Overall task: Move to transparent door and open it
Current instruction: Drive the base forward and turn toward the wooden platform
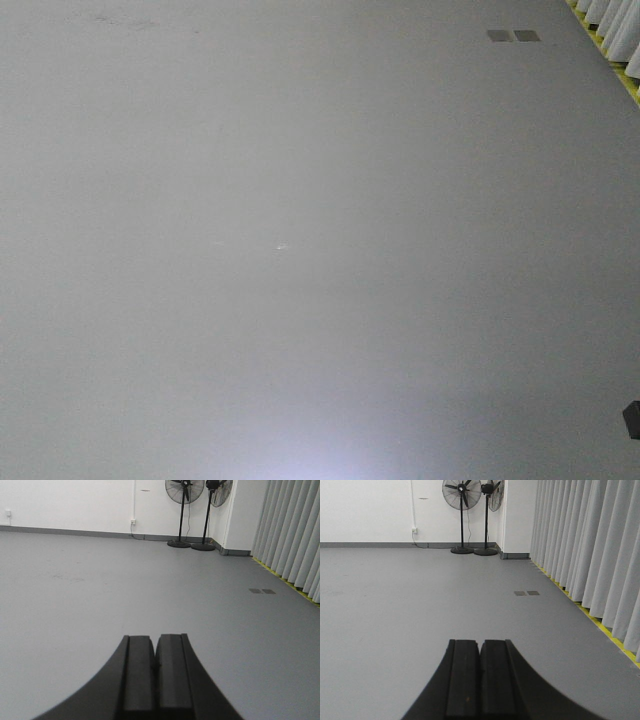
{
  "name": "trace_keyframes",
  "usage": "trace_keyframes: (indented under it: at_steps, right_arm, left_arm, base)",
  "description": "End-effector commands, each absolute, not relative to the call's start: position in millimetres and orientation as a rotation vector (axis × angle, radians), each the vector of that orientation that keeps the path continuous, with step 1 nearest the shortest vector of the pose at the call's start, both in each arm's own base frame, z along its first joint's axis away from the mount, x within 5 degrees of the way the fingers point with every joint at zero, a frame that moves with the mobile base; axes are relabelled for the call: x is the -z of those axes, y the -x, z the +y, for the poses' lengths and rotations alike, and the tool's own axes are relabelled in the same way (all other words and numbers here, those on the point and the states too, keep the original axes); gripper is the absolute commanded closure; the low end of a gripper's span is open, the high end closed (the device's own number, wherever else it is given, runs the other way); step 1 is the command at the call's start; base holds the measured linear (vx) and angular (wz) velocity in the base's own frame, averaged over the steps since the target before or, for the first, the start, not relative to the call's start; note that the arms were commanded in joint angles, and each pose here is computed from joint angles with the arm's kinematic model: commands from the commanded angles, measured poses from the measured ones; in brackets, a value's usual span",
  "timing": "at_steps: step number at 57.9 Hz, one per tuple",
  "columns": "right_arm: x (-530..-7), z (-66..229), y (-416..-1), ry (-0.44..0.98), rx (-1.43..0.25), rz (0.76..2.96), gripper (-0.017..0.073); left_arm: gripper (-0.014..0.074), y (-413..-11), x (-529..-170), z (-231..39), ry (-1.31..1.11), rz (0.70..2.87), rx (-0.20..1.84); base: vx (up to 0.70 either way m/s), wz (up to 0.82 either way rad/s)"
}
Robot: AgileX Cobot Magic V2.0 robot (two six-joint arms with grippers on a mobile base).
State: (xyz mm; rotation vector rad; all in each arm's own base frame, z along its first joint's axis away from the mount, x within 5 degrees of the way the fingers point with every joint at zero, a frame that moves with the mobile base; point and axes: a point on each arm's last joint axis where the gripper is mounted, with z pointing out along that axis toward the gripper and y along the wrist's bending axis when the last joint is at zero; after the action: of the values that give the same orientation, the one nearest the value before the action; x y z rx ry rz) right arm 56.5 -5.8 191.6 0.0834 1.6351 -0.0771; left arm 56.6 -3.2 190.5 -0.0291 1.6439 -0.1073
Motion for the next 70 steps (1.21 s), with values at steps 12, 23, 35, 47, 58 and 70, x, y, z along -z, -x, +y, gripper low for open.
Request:
trace_keyframes:
  at_steps: [12,23,35,47,58,70]
  right_arm:
    - [-198.4,-5.9,-55.6,-0.073,0.091,1.54,0.0568]
    - [-198.4,-5.9,-55.6,-0.073,0.091,1.54,0.0568]
    - [-198.4,-5.9,-55.6,-0.073,0.091,1.54,0.0568]
    - [-198.4,-5.9,-55.6,-0.073,0.091,1.54,0.0568]
    - [-198.4,-5.9,-55.6,-0.073,0.091,1.54,0.0568]
    - [-198.4,-5.9,-55.6,-0.073,0.091,1.54,0.0568]
  left_arm:
    - [0.0599,-56.4,-193.3,-3.2,0.034,1.569,0.12]
    - [0.0599,-56.4,-193.3,-3.2,0.034,1.569,0.12]
    - [0.0599,-56.4,-193.3,-3.2,0.034,1.569,0.12]
    - [0.0599,-56.4,-193.3,-3.2,0.034,1.569,0.12]
    - [0.0599,-56.4,-193.3,-3.2,0.034,1.569,0.12]
    - [0.0599,-56.4,-193.3,-3.2,0.034,1.569,0.12]
  base:
    - [0.0,0.0]
    - [0.01,0.0]
    - [0.04,0.03]
    - [0.08,0.02]
    - [0.13,0.0]
    - [0.17,-0.03]
